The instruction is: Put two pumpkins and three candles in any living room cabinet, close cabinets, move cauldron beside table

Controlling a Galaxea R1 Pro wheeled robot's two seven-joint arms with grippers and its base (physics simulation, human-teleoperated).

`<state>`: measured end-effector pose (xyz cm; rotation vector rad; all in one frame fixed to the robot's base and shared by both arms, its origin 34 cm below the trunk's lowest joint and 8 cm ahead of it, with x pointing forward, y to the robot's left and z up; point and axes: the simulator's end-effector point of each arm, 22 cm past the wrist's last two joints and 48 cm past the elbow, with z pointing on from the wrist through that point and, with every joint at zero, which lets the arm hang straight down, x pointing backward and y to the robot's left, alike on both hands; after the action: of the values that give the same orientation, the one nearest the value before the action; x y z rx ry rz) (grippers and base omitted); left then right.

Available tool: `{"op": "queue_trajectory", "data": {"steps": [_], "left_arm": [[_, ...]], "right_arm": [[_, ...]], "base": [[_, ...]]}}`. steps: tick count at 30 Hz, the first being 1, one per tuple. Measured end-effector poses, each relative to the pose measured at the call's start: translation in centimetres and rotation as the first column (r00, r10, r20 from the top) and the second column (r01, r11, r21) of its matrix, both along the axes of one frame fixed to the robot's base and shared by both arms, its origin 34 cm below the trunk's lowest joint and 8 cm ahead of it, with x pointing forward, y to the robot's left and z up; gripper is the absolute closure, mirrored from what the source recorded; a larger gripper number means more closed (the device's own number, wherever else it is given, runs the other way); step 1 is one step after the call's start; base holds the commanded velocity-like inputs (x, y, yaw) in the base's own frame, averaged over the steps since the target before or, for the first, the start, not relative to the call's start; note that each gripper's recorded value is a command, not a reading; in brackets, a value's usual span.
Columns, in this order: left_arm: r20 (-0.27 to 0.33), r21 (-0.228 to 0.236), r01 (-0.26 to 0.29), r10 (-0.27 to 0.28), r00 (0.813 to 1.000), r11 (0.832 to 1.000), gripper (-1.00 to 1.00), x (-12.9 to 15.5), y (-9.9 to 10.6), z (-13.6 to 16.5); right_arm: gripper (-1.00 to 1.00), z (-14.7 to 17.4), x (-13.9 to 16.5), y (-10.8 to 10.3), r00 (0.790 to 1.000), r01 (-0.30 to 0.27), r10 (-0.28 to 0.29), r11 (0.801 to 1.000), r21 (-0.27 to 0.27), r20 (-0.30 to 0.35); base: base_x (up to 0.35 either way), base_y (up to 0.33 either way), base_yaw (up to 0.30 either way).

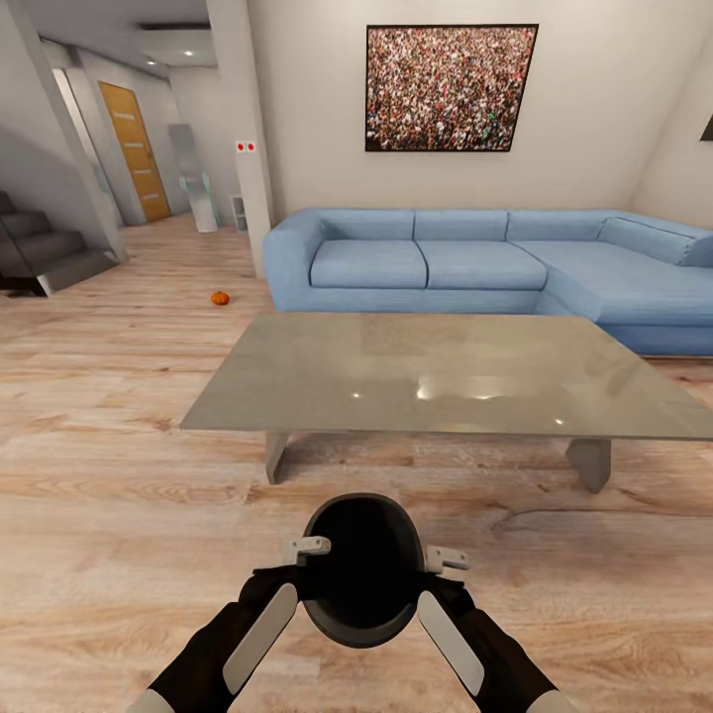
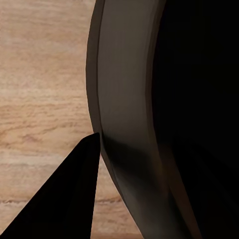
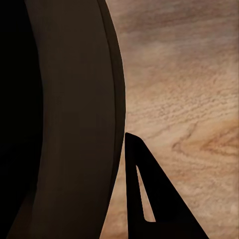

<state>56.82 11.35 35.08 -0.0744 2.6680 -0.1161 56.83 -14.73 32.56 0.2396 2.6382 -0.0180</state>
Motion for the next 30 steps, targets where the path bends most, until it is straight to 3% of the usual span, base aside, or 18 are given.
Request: {"op": "queue_trajectory", "data": {"steps": [6,30], "left_arm": [[-0.002,-0.001,0.000,0.000,1.000,1.000,1.00,-0.04,-0.01,-0.03],[0.000,0.000,0.000,0.000,1.000,1.000,1.00,0.02,0.02,0.05]], "right_arm": [[1.00,-0.02,-0.04,-0.01,1.000,0.000,0.000,1.000,0.000,-0.001],[1.00,0.04,0.02,0.03,1.000,0.000,0.000,1.000,0.001,0.000]], "base": [[0.048,0.000,0.000],[0.198,0.000,0.000]]}}
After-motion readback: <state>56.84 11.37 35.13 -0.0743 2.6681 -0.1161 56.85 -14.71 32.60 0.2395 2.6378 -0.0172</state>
